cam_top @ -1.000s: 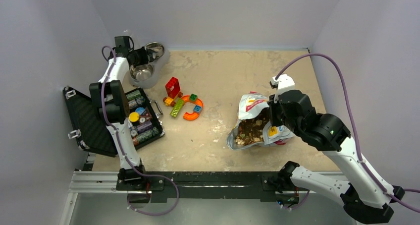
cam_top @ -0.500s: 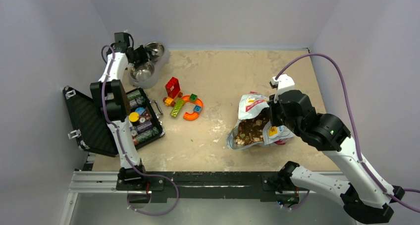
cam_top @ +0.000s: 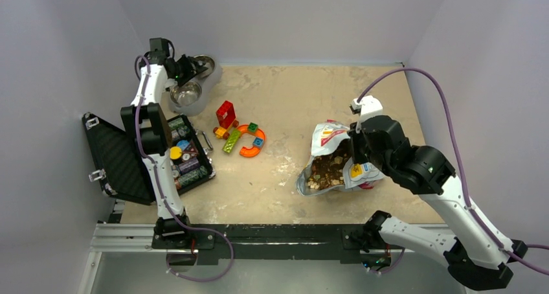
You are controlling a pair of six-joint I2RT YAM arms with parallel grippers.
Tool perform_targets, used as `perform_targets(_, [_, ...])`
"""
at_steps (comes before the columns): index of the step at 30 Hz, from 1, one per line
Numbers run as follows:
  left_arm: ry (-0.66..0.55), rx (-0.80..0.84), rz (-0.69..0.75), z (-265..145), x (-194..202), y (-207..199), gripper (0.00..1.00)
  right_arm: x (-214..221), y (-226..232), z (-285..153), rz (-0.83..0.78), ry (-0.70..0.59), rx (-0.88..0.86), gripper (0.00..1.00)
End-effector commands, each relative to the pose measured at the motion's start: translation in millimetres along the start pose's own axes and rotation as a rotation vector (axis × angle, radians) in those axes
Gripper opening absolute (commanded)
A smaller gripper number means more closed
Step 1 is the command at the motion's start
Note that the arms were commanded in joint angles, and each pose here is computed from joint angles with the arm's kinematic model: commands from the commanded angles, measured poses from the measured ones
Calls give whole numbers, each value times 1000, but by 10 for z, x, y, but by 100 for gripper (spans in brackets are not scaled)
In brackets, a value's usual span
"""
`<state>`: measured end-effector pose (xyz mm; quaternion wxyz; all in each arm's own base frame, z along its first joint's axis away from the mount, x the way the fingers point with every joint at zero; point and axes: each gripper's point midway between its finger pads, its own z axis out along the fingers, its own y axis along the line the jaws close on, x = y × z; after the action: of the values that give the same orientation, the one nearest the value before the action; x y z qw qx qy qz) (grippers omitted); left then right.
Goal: Serve the pet food
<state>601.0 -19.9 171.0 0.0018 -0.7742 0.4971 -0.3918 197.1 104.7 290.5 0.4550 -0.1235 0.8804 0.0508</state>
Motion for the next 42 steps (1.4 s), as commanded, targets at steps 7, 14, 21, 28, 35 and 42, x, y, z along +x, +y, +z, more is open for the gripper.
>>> perform_targets(7, [114, 1, -257, -136, 299, -267, 0, -384, 44, -20, 55, -118, -4, 0])
perform_targets(14, [148, -12, -356, -164, 403, -349, 0, -388, 70, 2, 46, -107, -10, 0])
perform_targets(21, [151, -4, -367, -271, 455, -356, 0, -396, 78, 13, 44, -103, -9, 0])
perform_targets(28, [110, -60, -412, -159, 282, -134, 0, -392, 68, 6, 48, -102, -5, 0])
perform_targets(35, [112, -9, -384, -297, 384, -289, 0, -397, 56, -13, 52, -105, -2, 0])
perform_targets(42, [94, -33, -374, -292, 337, -169, 0, -399, 64, -5, 55, -108, -5, 0])
